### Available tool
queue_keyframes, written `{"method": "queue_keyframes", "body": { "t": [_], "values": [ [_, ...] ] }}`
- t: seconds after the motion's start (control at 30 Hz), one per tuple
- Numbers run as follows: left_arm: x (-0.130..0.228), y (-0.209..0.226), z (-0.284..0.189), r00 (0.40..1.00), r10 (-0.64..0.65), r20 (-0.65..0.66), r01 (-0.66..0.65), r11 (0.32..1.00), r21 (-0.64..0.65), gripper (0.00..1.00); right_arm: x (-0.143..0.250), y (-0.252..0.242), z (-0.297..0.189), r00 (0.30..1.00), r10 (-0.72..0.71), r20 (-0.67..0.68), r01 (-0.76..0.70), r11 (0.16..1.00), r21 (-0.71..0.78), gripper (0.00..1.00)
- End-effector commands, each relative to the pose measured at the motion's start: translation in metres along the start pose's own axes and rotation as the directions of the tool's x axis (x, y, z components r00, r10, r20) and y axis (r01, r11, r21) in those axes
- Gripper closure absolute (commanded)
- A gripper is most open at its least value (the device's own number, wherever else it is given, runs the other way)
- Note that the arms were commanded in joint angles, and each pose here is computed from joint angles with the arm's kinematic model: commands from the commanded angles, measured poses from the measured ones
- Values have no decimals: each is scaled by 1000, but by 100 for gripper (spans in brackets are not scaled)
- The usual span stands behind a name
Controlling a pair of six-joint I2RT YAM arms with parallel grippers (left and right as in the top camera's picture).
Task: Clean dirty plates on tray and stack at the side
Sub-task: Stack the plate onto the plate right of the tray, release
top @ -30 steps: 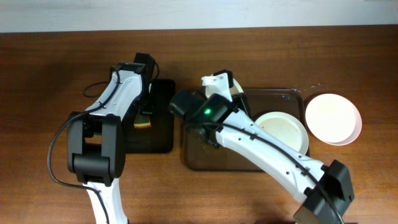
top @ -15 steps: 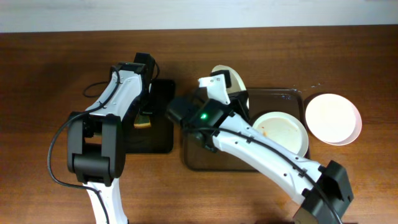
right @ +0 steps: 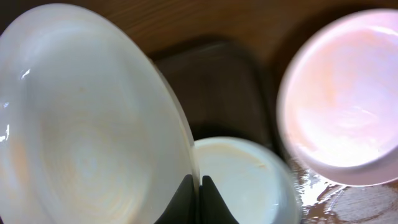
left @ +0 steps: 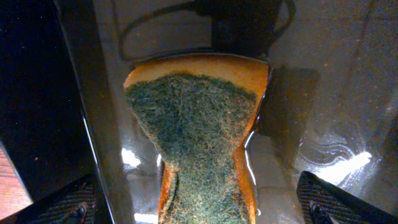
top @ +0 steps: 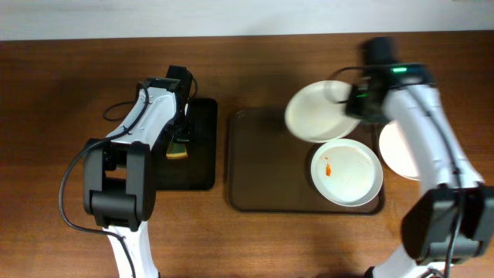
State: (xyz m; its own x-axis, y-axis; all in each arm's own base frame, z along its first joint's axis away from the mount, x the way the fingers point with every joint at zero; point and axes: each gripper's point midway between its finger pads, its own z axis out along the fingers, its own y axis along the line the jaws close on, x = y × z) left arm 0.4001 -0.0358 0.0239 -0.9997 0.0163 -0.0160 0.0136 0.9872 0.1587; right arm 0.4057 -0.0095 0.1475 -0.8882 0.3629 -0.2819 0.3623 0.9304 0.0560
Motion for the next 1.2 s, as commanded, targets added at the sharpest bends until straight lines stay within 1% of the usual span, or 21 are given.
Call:
{"method": "queue_keyframes", "body": {
  "t": [0.0, 0.03, 0.1, 0.2, 0.3, 0.4, 0.5, 0.53, 0.57, 0.6, 0.63, 0.67, 0.7, 0.73, 0.83, 0.9, 0.93, 0.97, 1.0, 1.07, 1.17],
  "values": [
    [3, -1, 3, 1000, -2, -11, 2, 1000, 6, 0, -20, -76, -8, 983, 180, -23, -182, 976, -122, 96],
    [3, -1, 3, 1000, -2, -11, 2, 1000, 6, 0, -23, -96, -8, 974, 226, -19, -227, 968, -106, 96],
    [2, -1, 3, 1000, -2, -11, 2, 1000, 6, 0, -24, -168, -6, 921, 389, -9, -389, 919, -58, 96],
    [2, -1, 3, 1000, -2, -11, 2, 1000, 6, 0, -13, -219, 6, 864, 503, -34, -503, 864, -15, 96],
    [2, -1, 3, 1000, -2, -11, 2, 1000, 6, 0, -2, -240, 23, 832, 550, -70, -551, 835, 9, 96],
    [2, -1, 3, 1000, -2, -11, 2, 1000, 6, 0, 0, -241, 42, 829, 550, -99, -551, 834, 17, 95],
    [2, -1, 3, 1000, -2, -11, 2, 1000, 6, 0, 0, -242, 51, 828, 550, -108, -551, 834, 24, 94],
    [2, -1, 3, 1000, -2, -11, 2, 1000, 6, 0, 0, -242, 52, 827, 550, -112, -551, 834, 25, 81],
    [2, -1, 3, 1000, -2, -11, 2, 1000, 6, 0, 2, -242, 52, 827, 551, -117, -552, 834, 26, 52],
    [2, -1, 3, 1000, -2, -11, 2, 1000, 6, 0, 4, -240, 51, 825, 551, -127, -552, 833, 24, 29],
    [2, -1, 3, 1000, -2, -11, 2, 1000, 6, 0, 4, -236, 51, 822, 551, -141, -556, 831, 7, 25],
    [2, -1, 3, 1000, -2, -11, 2, 1000, 6, 0, 5, -227, 50, 819, 550, -166, -561, 827, -29, 23],
    [2, -1, 3, 1000, -2, -11, 2, 1000, 6, 0, 7, -218, 49, 817, 544, -194, -563, 824, -63, 23],
    [2, -1, 3, 1000, -2, -11, 2, 1000, 6, 0, 10, -207, 48, 831, 509, -224, -538, 838, -93, 23],
    [2, -1, 3, 1000, -2, -11, 2, 1000, 6, 0, 28, -176, 44, 860, 400, -318, -450, 887, -102, 27],
    [2, -1, 3, 1000, -2, -11, 2, 1000, 6, 0, 39, -156, 41, 868, 330, -371, -394, 913, -109, 28],
    [2, -1, 3, 1000, -2, -11, 2, 1000, 6, 0, 46, -144, 39, 871, 281, -402, -353, 928, -117, 30],
    [2, -1, 3, 1000, -2, -11, 2, 1000, 6, 0, 56, -124, 36, 874, 203, -441, -288, 948, -133, 31],
    [2, -1, 3, 1000, -2, -11, 2, 1000, 6, 0, 60, -115, 35, 873, 174, -455, -260, 956, -133, 31],
    [2, -1, 3, 1000, -2, -11, 2, 1000, 6, 0, 67, -99, 34, 869, 125, -479, -214, 967, -135, 40],
    [2, -1, 3, 1000, -2, -11, 2, 1000, 6, 0, 83, -73, 29, 852, 33, -523, -114, 986, -124, 43]
  ]
}}
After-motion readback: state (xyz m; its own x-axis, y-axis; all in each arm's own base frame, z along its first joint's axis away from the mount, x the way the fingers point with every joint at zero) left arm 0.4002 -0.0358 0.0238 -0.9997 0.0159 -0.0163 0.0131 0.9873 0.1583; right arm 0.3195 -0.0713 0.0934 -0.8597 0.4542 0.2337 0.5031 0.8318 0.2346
